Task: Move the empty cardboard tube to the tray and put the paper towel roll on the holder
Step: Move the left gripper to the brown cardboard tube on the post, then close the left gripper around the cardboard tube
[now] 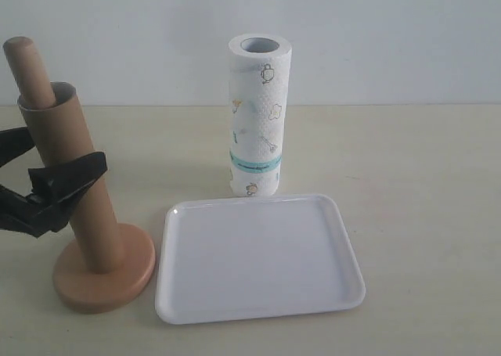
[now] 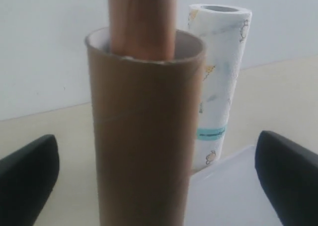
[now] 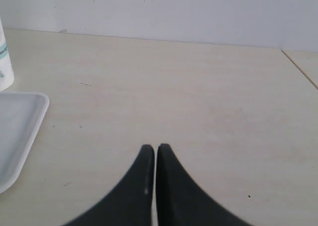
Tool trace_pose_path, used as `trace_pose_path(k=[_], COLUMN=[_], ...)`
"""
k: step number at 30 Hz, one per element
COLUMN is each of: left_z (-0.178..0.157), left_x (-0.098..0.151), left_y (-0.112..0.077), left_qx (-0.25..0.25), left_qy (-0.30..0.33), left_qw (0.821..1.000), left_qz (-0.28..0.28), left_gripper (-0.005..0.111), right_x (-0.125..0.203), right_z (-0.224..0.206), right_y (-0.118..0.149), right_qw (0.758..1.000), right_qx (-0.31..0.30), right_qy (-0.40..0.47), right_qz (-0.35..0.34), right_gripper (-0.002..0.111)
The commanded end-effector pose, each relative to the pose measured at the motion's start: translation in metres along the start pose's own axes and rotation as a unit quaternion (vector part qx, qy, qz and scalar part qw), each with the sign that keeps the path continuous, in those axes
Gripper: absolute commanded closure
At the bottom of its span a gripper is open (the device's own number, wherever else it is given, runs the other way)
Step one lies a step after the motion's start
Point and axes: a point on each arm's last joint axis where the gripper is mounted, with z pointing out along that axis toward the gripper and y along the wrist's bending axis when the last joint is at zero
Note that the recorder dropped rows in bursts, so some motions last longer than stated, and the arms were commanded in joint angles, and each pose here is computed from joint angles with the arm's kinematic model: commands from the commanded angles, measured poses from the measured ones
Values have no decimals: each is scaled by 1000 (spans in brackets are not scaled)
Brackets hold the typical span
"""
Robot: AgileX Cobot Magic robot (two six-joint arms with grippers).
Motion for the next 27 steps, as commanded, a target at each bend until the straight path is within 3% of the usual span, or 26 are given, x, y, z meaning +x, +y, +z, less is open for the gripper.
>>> trace_pose_path(k=[1,10,13,20,27], left_z=[8,15,18,33,33], left_x=[2,15,13,8,8], left_y=[5,12,11,7,5], left_qx=[-13,-29,-16,45,55], left_qy=[-30,-15,-52,-47,-44], left_qw=[999,999,998,998,998], left_qz=[-19,-38,-39,-2,2], left_gripper=[-3,-3,-3,-3,-3], right_x=[-1,-1,-1,-1,-1], right_z=[0,0,0,0,0], right_y=[0,0,0,0,0], right_qw=[1000,1000,1000,1000,1000], right_qx=[1,1,1,1,1], right_qy=[-9,-9,-9,-9,-9], right_qz=[-2,-2,-2,-2,-2], right_gripper=[107,107,107,107,107])
